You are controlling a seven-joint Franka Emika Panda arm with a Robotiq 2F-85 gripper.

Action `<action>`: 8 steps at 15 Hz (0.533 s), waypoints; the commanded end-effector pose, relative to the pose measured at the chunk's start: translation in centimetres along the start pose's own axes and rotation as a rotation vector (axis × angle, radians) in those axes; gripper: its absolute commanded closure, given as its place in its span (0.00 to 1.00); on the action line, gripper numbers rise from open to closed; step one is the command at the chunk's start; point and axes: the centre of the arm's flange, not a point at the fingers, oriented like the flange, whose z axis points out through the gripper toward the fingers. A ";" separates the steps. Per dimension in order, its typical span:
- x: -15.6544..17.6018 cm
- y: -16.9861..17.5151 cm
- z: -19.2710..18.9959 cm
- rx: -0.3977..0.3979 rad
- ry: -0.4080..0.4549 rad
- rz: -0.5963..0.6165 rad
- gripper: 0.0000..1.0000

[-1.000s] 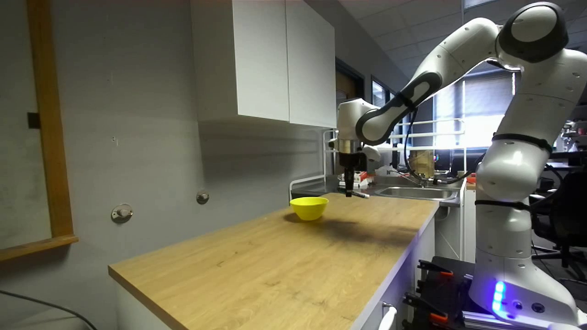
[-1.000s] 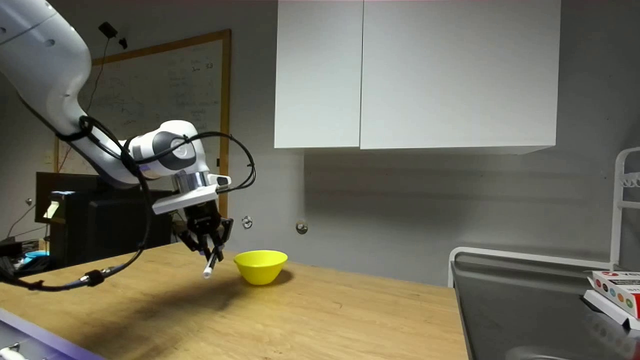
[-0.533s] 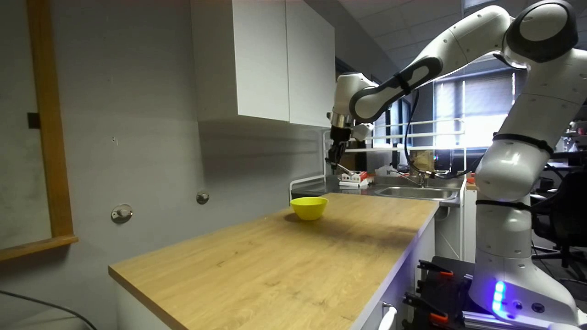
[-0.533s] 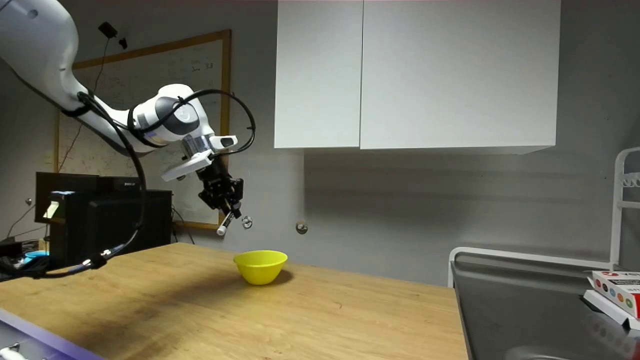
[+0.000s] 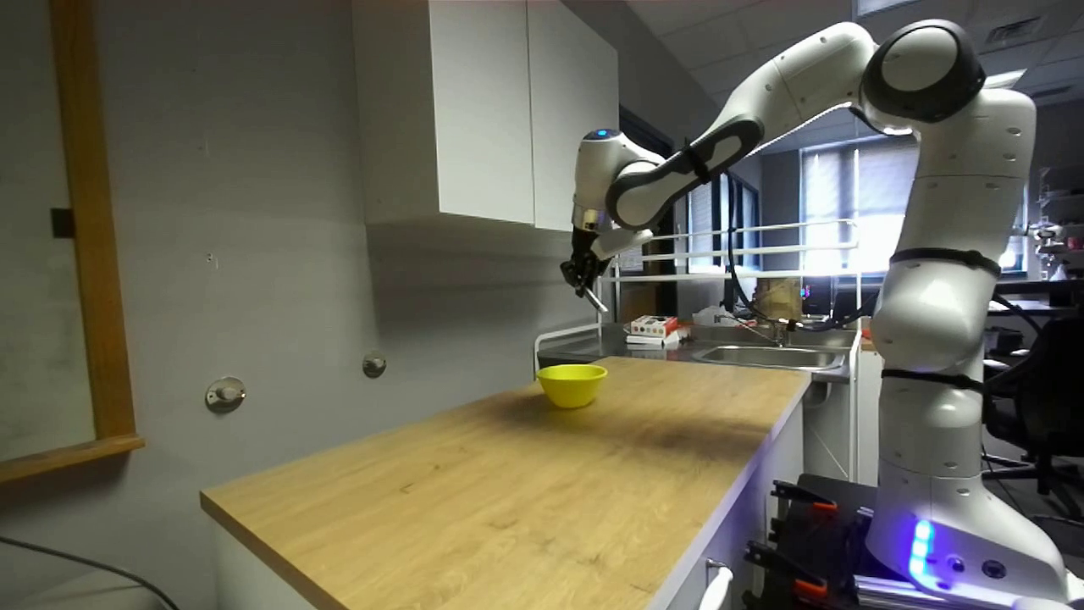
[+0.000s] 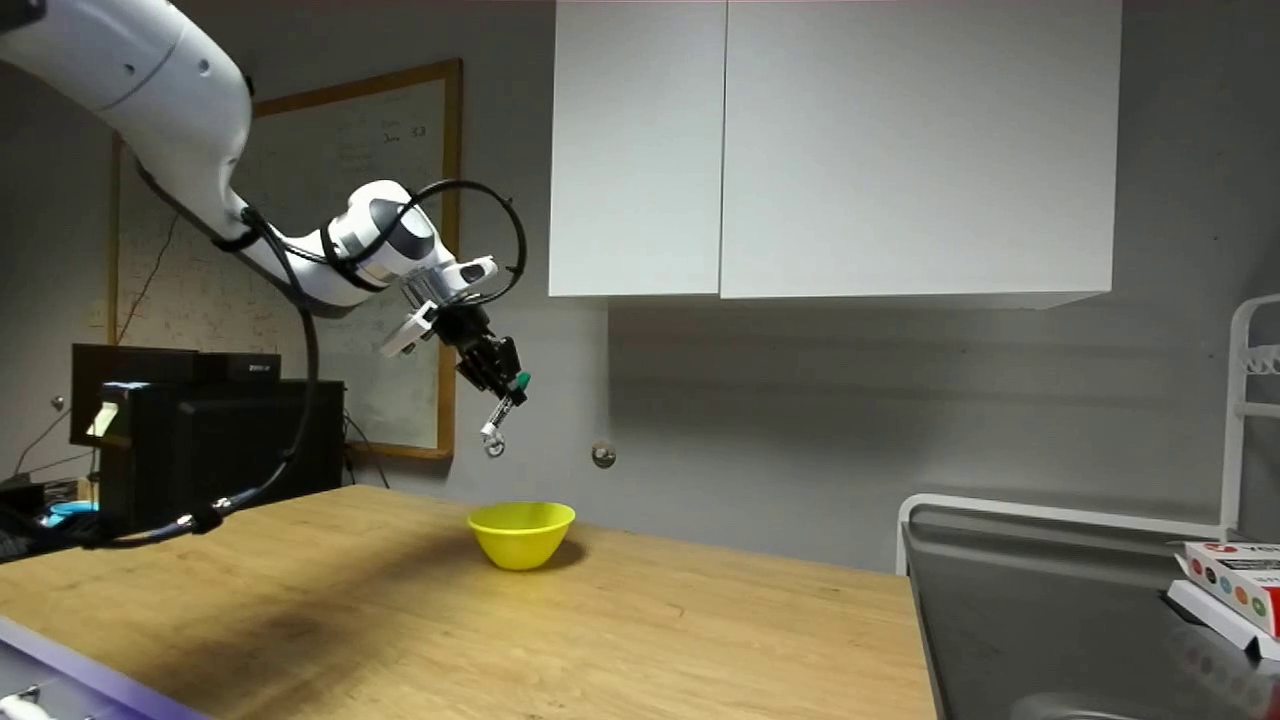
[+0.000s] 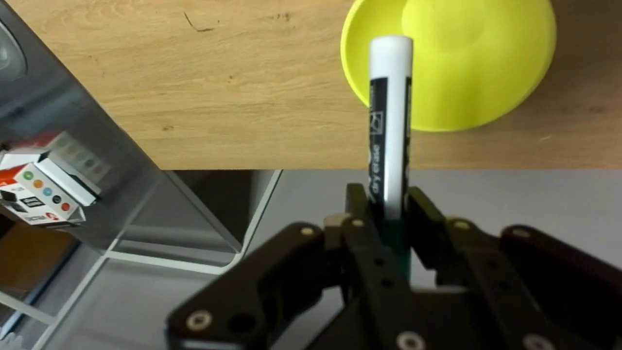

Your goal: Put the maker in the yellow bowl

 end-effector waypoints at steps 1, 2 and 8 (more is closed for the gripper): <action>4.5 -4.2 2.9 -0.080 0.019 0.117 0.88; 5.0 -4.9 3.8 -0.089 0.020 0.142 0.88; 6.1 -7.8 9.8 -0.101 -0.031 0.243 0.89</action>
